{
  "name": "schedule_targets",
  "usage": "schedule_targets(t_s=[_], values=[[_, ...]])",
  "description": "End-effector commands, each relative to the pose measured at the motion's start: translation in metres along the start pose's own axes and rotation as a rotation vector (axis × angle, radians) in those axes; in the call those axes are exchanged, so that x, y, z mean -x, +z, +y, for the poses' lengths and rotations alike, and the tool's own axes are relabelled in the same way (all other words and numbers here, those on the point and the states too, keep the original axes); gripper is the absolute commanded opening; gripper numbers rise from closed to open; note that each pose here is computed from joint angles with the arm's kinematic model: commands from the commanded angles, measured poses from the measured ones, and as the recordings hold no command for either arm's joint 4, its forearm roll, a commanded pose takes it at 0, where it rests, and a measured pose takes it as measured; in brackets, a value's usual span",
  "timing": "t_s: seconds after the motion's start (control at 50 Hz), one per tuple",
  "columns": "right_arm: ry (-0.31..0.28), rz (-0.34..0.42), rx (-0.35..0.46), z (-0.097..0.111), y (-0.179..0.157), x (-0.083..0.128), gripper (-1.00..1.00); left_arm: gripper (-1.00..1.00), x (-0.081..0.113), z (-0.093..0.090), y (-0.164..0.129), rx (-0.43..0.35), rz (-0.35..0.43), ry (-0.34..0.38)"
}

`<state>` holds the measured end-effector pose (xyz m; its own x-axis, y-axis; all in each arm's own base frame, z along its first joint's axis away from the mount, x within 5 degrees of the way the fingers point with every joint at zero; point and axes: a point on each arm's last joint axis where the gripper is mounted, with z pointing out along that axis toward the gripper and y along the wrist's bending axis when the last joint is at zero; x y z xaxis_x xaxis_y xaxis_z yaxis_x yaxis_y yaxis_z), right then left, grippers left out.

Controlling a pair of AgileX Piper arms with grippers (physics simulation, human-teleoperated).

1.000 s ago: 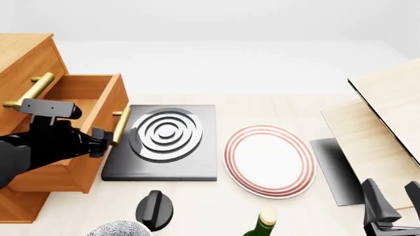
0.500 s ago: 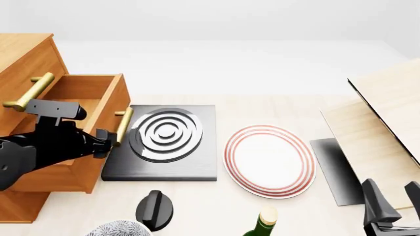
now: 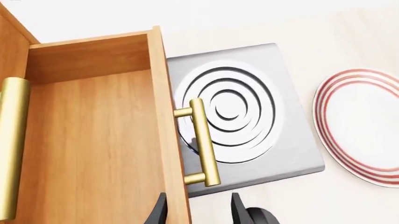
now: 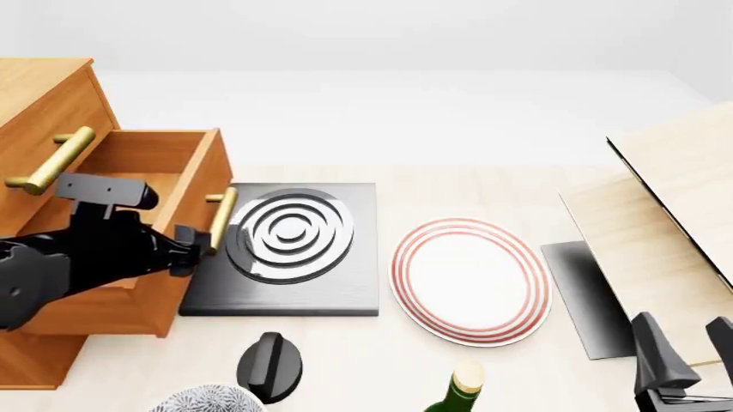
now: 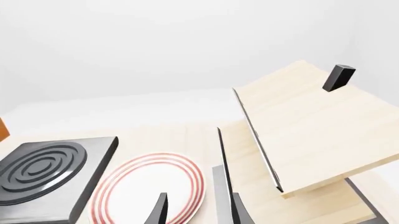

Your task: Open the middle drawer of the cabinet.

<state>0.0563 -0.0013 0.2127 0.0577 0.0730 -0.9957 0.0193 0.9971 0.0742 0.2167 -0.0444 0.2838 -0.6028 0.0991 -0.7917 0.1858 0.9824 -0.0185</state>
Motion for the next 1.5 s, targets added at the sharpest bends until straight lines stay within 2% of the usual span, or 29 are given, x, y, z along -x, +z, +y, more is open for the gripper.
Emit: schedule_targets(t_s=[0.02, 1.5], values=[[0.003, -0.002, 0.002, 0.0, 0.0, 0.0, 1.0, 1.0, 0.003, -0.003, 0.003, -0.012, -0.003, -0.004], [0.006, -0.004, 0.005, 0.0, 0.0, 0.001, 1.0, 1.0, 0.008, -0.021, 0.015, -0.069, 0.003, 0.026]])
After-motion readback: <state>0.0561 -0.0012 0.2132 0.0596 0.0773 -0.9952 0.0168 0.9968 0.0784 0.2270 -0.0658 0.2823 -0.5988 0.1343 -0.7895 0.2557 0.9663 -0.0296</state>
